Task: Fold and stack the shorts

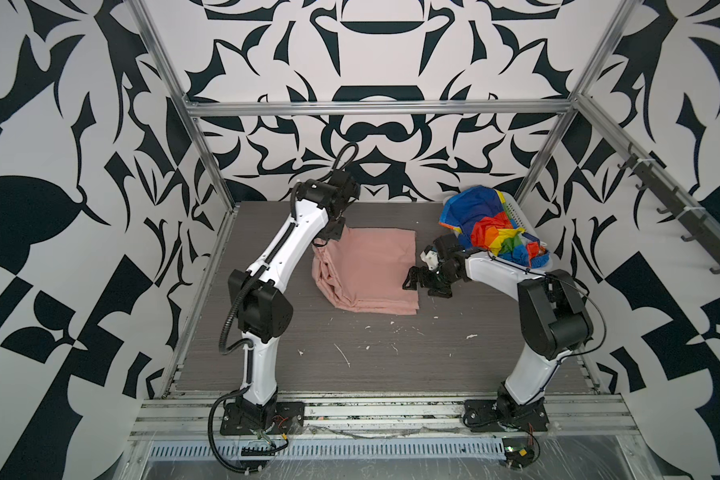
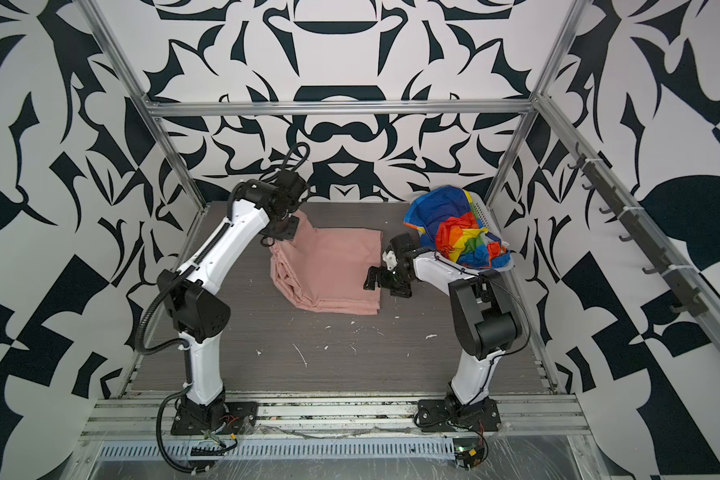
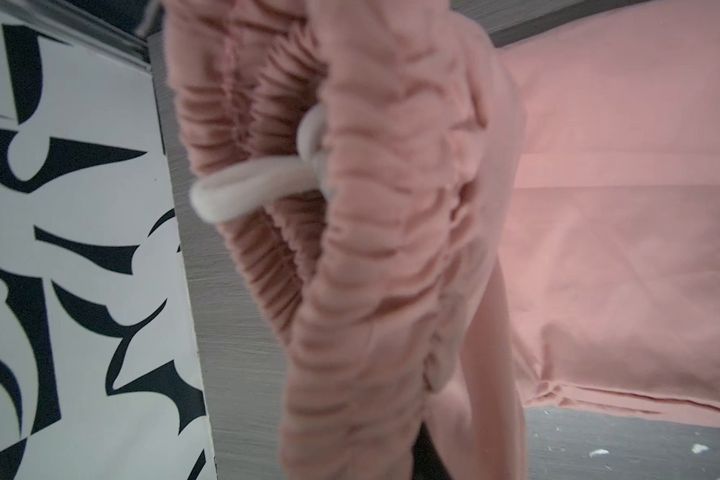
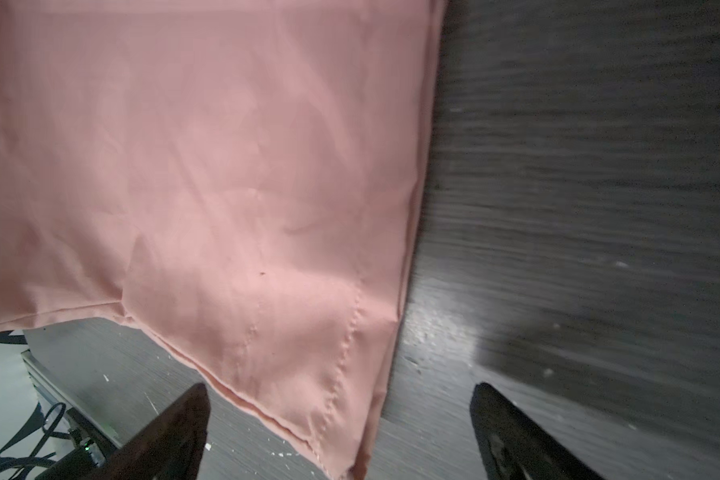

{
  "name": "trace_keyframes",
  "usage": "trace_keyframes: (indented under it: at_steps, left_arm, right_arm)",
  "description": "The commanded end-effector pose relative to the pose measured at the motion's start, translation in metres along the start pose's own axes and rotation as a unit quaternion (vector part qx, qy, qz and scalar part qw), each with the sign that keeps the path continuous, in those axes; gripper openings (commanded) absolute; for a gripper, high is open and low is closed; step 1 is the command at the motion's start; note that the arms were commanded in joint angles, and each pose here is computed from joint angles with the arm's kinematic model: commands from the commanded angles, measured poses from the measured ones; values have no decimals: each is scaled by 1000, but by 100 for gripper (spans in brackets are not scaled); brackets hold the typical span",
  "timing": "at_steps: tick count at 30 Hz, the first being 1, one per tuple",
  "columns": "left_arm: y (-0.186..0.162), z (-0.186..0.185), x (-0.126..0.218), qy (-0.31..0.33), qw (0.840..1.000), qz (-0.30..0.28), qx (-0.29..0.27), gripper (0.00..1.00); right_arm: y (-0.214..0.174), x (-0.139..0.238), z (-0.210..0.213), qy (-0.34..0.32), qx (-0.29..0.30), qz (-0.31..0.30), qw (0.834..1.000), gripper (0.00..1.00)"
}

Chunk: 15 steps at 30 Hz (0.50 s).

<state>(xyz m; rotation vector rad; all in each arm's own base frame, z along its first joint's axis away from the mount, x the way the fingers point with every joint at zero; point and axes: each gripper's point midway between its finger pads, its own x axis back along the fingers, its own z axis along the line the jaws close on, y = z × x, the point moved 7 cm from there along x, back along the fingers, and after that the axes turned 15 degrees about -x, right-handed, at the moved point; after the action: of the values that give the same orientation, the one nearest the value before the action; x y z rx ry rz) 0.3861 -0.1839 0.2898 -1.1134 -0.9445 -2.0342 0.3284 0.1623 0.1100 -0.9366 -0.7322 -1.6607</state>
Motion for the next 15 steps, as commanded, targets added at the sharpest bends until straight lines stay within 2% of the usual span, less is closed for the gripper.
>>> trace_keyframes:
  at_steps: [1, 4, 10, 15]
  left_arm:
    - [0, -38, -6, -23, 998, 45, -32, 2]
    - [10, -63, -13, -50, 997, 53, -38, 4]
    - [28, -109, -26, -146, 988, 39, -19, 7]
    - [34, -132, -52, -188, 982, 31, 0, 22]
  right_arm:
    - [2, -2, 14, 15, 7, -9, 1000, 100]
    - [-2, -7, 17, 20, 7, -4, 1000, 100]
    - [-6, -14, 13, 30, -2, 5, 1000, 100]
    - [-12, -18, 11, 46, -10, 16, 999, 100]
